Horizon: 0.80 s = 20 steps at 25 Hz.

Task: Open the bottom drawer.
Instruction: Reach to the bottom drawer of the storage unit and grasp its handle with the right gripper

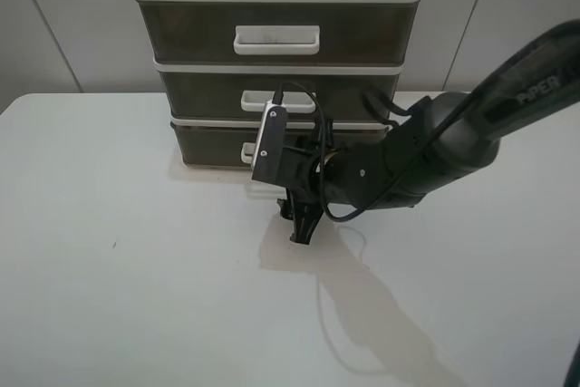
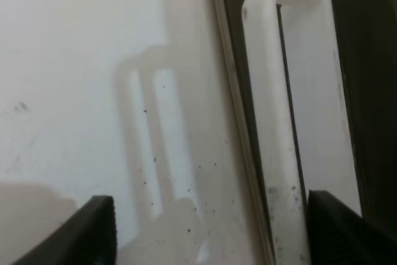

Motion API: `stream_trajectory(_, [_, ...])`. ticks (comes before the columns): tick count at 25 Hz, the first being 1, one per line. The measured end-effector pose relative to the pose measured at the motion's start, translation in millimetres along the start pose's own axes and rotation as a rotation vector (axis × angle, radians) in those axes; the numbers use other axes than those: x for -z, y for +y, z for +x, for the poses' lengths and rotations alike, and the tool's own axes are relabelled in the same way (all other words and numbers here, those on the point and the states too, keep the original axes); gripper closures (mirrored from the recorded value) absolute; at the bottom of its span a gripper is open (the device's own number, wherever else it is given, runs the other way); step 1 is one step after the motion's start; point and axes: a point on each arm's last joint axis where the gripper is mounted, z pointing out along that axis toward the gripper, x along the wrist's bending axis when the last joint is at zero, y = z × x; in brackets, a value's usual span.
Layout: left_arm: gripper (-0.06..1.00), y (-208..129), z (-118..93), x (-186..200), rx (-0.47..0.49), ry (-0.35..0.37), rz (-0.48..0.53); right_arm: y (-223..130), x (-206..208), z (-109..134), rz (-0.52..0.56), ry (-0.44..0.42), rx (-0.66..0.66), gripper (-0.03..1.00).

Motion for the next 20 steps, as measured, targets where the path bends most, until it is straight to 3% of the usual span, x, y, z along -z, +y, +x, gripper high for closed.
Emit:
stream_trajectory(4, [0.23, 0.0, 0.0, 0.0, 0.000, 0.000, 0.000, -0.2, -1.7, -1.5, -0.003, -0.025, -0.005, 0.54])
stream_trajectory(11, [0.23, 0.0, 0.0, 0.0, 0.000, 0.000, 0.000, 0.9, -1.6, -5.8, -0.009, -0.066, -0.023, 0.89])
stream_trajectory(20, [0.23, 0.0, 0.0, 0.0, 0.000, 0.000, 0.000, 0.8, -1.7, -5.5, -0.008, -0.064, -0.015, 0.92])
